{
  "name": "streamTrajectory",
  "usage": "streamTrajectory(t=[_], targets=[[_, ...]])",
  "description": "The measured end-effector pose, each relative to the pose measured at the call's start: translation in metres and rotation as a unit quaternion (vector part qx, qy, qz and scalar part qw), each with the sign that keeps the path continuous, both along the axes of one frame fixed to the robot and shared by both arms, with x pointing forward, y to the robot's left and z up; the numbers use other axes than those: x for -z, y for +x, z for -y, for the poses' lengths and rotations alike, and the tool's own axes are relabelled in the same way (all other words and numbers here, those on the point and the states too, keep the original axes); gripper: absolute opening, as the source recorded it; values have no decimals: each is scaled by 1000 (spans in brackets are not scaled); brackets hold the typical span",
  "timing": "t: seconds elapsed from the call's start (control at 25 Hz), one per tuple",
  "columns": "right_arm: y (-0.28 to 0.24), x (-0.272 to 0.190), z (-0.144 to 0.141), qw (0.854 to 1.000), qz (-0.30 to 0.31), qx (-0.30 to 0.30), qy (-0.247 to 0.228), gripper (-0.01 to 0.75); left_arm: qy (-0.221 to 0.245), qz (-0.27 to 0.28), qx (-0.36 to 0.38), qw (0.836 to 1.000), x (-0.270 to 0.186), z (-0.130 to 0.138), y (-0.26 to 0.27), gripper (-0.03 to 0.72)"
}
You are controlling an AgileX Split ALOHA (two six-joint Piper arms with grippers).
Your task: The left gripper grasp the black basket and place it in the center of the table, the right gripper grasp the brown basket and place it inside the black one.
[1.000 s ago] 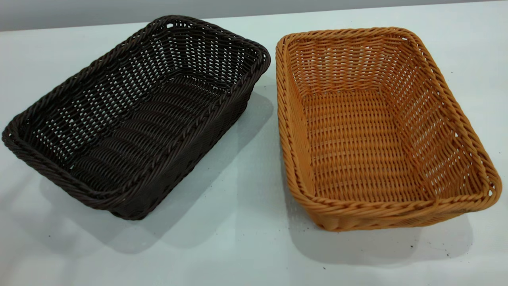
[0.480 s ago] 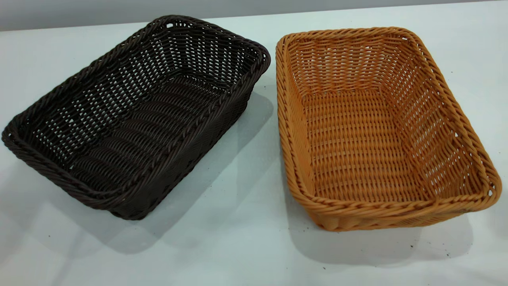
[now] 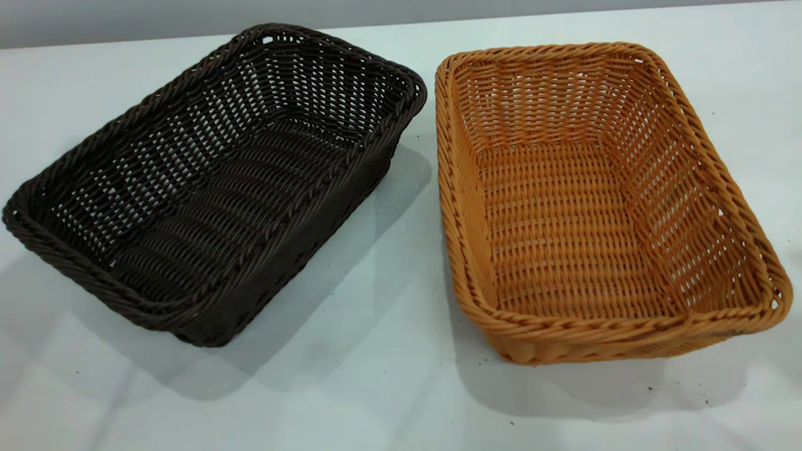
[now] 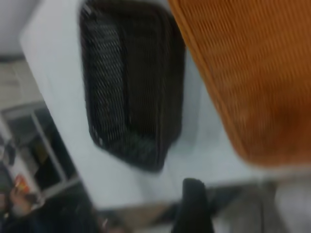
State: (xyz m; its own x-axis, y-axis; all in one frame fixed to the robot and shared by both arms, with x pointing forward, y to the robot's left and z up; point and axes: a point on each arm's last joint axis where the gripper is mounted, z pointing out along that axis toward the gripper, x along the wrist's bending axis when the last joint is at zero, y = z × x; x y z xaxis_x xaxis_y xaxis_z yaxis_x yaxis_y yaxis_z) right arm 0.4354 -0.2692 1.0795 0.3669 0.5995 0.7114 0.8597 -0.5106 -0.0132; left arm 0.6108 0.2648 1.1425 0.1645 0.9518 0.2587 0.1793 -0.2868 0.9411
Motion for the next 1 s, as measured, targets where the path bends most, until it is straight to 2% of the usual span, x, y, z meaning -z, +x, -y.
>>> streamTrajectory(t=[0.24, 0.44, 0.64, 0.76, 1.0], targets=[[3, 17, 1, 989, -129, 70, 33, 525, 27, 13, 3, 1000, -3, 0, 0, 472], [-9, 44, -10, 968, -231, 96, 22, 525, 32, 18, 3, 999, -3, -1, 0, 472], [-22, 77, -27, 940, -329, 85, 9, 525, 33, 20, 3, 999, -4, -1, 0, 472], [-24, 93, -36, 930, -360, 74, 6, 525, 33, 20, 3, 999, -4, -1, 0, 472], [-7, 117, -48, 931, -359, 68, 10, 525, 32, 19, 3, 999, -4, -1, 0, 472]])
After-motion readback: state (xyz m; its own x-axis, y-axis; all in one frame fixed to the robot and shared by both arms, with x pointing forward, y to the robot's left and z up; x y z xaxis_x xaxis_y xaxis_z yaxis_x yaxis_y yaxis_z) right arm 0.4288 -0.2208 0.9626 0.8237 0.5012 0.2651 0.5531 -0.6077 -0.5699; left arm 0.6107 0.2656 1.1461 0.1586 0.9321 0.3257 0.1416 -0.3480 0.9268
